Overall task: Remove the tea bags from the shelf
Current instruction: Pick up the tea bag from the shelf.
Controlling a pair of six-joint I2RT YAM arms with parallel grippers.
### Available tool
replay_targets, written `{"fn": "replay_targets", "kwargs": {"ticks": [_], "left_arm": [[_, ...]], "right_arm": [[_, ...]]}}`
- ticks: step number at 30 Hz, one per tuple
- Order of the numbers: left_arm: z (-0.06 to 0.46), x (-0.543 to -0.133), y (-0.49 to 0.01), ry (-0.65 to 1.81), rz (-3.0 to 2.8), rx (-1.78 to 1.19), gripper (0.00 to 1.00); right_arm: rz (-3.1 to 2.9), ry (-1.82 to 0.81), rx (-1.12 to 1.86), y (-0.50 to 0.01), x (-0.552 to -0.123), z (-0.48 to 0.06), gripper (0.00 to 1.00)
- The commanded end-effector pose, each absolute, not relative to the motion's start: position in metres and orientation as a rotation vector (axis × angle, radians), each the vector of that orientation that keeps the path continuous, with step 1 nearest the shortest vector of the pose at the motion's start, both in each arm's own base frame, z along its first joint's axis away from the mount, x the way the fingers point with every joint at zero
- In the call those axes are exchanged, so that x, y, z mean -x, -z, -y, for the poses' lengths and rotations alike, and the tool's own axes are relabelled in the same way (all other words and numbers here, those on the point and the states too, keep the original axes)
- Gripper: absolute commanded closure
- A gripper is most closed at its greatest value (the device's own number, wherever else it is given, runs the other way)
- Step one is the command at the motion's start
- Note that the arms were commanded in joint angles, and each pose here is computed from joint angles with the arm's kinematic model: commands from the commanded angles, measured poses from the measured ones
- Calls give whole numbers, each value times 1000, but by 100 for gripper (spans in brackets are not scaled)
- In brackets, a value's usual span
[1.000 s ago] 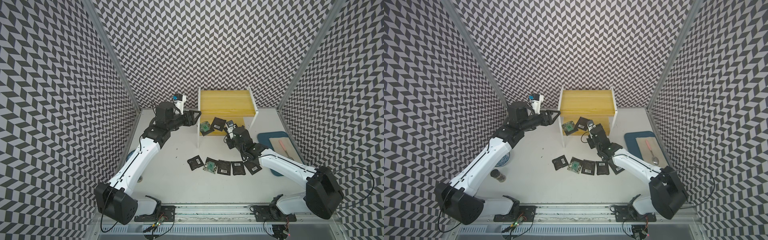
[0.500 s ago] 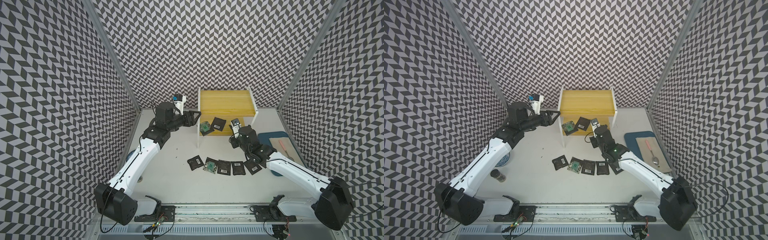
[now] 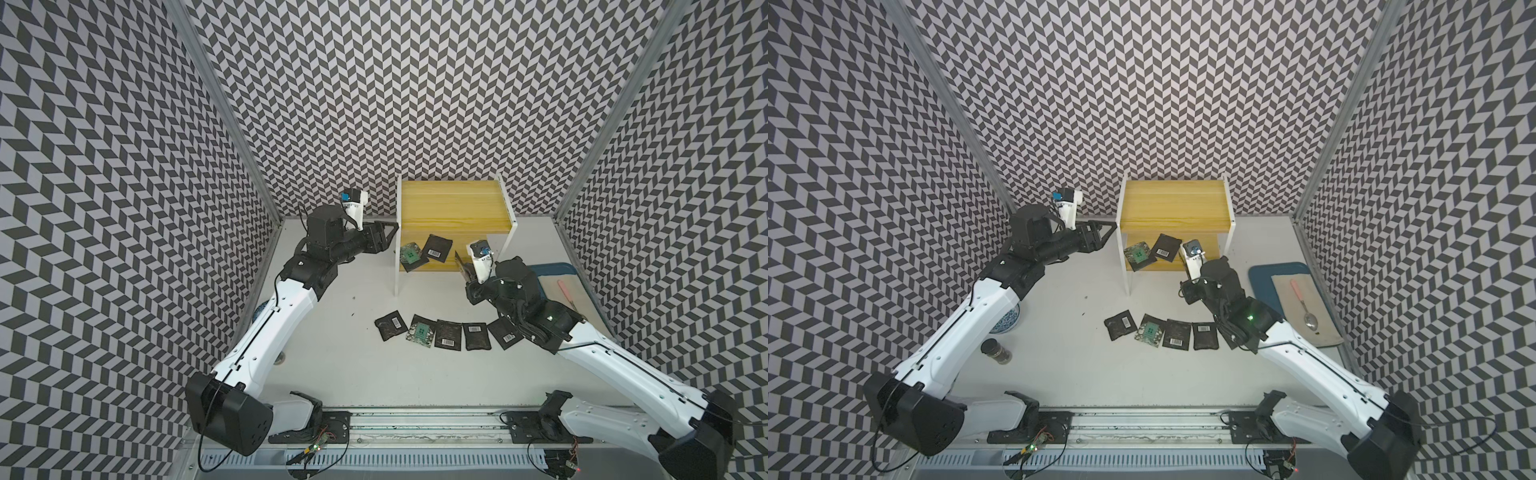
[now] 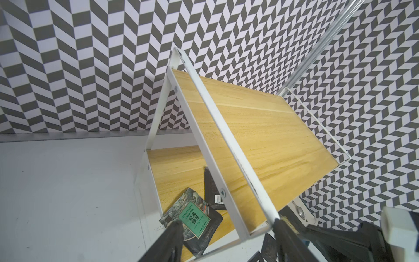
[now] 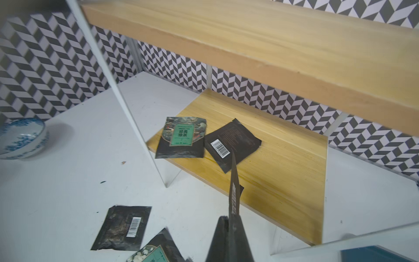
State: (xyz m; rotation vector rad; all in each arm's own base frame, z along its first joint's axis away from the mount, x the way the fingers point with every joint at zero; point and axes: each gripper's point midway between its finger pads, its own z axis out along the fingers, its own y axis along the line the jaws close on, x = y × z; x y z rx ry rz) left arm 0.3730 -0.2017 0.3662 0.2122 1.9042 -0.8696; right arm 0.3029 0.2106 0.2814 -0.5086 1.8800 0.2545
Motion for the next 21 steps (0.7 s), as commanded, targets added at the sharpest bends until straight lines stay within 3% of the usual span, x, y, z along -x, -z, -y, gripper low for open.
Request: {"fn": "replay_targets", "kwargs": {"ticks": [1, 21], "left_arm": [[192, -367, -367, 838, -1904, -199, 34], [150, -356, -327, 731, -1988, -72, 31]], "right_arm": [[-1878, -339, 524, -283, -287, -221, 100], [-1922, -640, 725, -237, -226, -295, 100]]}}
